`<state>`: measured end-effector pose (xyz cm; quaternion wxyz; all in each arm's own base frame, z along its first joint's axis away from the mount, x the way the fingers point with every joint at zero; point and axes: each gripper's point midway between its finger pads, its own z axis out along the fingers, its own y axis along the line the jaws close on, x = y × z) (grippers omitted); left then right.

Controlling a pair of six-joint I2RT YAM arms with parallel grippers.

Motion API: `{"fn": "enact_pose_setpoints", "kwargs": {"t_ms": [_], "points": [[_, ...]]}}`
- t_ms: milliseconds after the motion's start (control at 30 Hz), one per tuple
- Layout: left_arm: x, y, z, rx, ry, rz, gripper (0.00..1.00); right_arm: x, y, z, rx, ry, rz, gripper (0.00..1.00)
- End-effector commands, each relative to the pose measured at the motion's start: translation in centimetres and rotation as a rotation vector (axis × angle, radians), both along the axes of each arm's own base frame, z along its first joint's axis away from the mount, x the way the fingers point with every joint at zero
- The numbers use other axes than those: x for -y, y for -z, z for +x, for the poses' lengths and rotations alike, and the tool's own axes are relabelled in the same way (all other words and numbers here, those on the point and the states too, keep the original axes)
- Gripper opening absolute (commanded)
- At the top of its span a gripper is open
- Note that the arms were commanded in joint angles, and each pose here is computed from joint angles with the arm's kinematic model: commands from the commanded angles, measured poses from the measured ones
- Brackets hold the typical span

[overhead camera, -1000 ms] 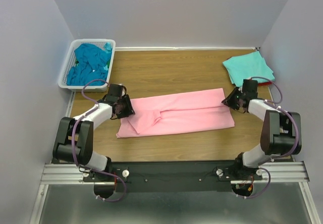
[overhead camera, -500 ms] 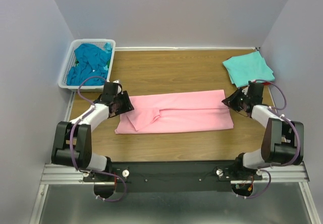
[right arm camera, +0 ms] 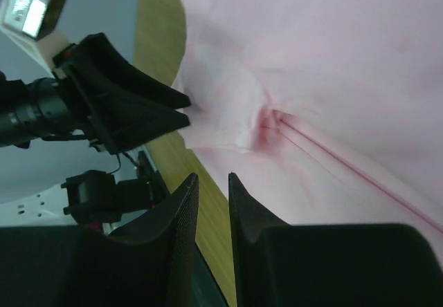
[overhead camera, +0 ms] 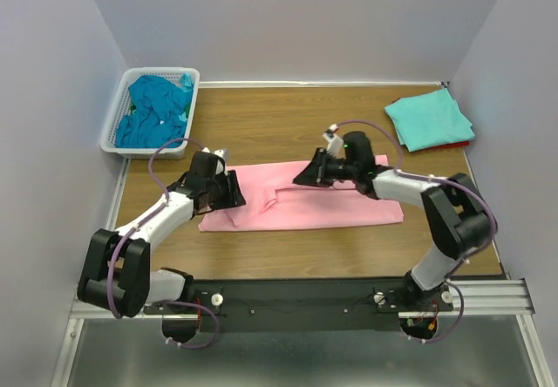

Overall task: Fold and stack the t-shirts
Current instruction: Fold the tshirt

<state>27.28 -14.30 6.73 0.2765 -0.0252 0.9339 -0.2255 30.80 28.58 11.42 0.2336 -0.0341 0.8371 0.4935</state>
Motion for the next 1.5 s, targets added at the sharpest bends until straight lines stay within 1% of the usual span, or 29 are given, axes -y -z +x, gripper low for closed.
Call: {"fn": "enact_pose_setpoints", "kwargs": {"t_ms": [0,67,100,133,200,233,367,467,500,533,567,600,667,700,733,767,800,833,867,900,967,1000,1033,1067,1133,1267,1300,1333,1467], "points": [[-0.2,2.7,-2.9,-0.133,0.031,0.020,0.54,-7.3,-0.6,-1.4,-0.048,-0.130,0.142,0.31],[-0.3,2.7,-2.7,-0.133,0.020,0.028,0.54,-9.5,-0.1,-1.4,-0.075,-0.178,0.162,0.31],[-0.4,2.9,-2.6,-0.138,0.012,0.034,0.54,-10.5,2.0,-1.6,-0.126,-0.199,0.146,0.31],[-0.5,3.2,-2.7,-0.148,0.008,0.039,0.54,-10.6,3.0,-1.8,-0.177,-0.190,0.143,0.31],[-0.5,4.1,-3.1,-0.176,0.008,0.044,0.53,-10.4,5.0,-2.0,-0.224,-0.176,0.131,0.31],[-0.6,4.3,-3.0,-0.178,0.003,0.047,0.53,-10.0,6.9,-2.5,-0.256,-0.168,0.103,0.31],[-1.5,5.0,-2.4,-0.191,-0.043,0.068,0.51,-7.7,10.1,-3.2,-0.342,-0.109,0.055,0.31],[-2.2,5.0,-2.1,-0.190,-0.070,0.073,0.52,-6.6,10.1,-3.1,-0.327,-0.099,0.029,0.31],[-2.3,4.9,-2.0,-0.187,-0.076,0.074,0.52,-6.4,9.2,-2.8,-0.297,-0.098,0.022,0.31],[-2.5,4.7,-1.8,-0.180,-0.087,0.073,0.51,-6.4,8.6,-2.1,-0.226,-0.122,-0.005,0.31],[-2.6,4.5,-1.6,-0.170,-0.095,0.075,0.52,-5.9,9.1,-2.3,-0.250,-0.116,-0.072,0.31],[-2.7,3.8,-1.2,-0.147,-0.109,0.071,0.52,-6.2,7.2,-1.4,-0.184,-0.128,-0.075,0.31],[-3.1,2.4,-0.3,-0.093,-0.142,0.075,0.55,-5.8,6.2,-0.9,-0.099,-0.150,-0.125,0.32],[-3.2,0.6,0.3,-0.033,-0.164,0.059,0.57,-6.1,4.4,-0.3,-0.040,-0.165,-0.120,0.36],[-3.4,-0.4,0.7,0.006,-0.180,0.058,0.58,-6.1,4.0,-0.1,0.019,-0.199,-0.137,0.39],[-4.0,-2.0,1.7,0.064,-0.212,0.070,0.60,-6.1,4.2,-0.8,0.015,-0.228,-0.169,0.41],[-4.4,-4.4,2.3,0.148,-0.238,0.064,0.61,-6.3,4.0,-0.7,0.041,-0.246,-0.187,0.45],[-4.9,-5.8,2.8,0.198,-0.265,0.070,0.62,-6.6,3.9,-0.7,0.070,-0.271,-0.202,0.47],[-6.2,-7.7,3.7,0.277,-0.322,0.108,0.63,-7.2,4.1,-1.4,0.086,-0.321,-0.240,0.48],[-6.9,-9.9,3.8,0.357,-0.349,0.109,0.64,-7.7,4.1,-1.7,0.103,-0.348,-0.247,0.48],[-8.8,-12.4,4.2,0.465,-0.423,0.159,0.65,-9.5,3.9,-2.7,0.144,-0.416,-0.247,0.49],[-9.5,-14.0,3.8,0.522,-0.453,0.160,0.66,-10.3,3.8,-3.0,0.155,-0.440,-0.241,0.49],[-10.1,-14.6,3.7,0.553,-0.472,0.174,0.66,-11.0,3.8,-3.3,0.162,-0.461,-0.233,0.49],[-11.0,-15.3,3.7,0.587,-0.515,0.198,0.67,-11.7,4.9,-3.7,0.145,-0.486,-0.240,0.49],[-11.8,-16.0,2.9,0.637,-0.537,0.208,0.67,-13.7,4.7,-4.5,0.156,-0.539,-0.212,0.50],[-12.4,-16.2,2.1,0.692,-0.573,0.189,0.68,-16.0,6.4,-5.0,0.140,-0.591,-0.206,0.50],[-12.4,-16.5,2.0,0.706,-0.579,0.177,0.67,-16.1,7.8,-5.0,0.116,-0.598,-0.215,0.50],[-12.4,-16.6,2.0,0.711,-0.579,0.173,0.67,-16.7,7.6,-4.5,0.124,-0.594,-0.207,0.50],[-12.4,-16.6,2.3,0.713,-0.574,0.187,0.67,-17.6,10.1,-2.2,0.130,-0.548,-0.255,0.53]]}}
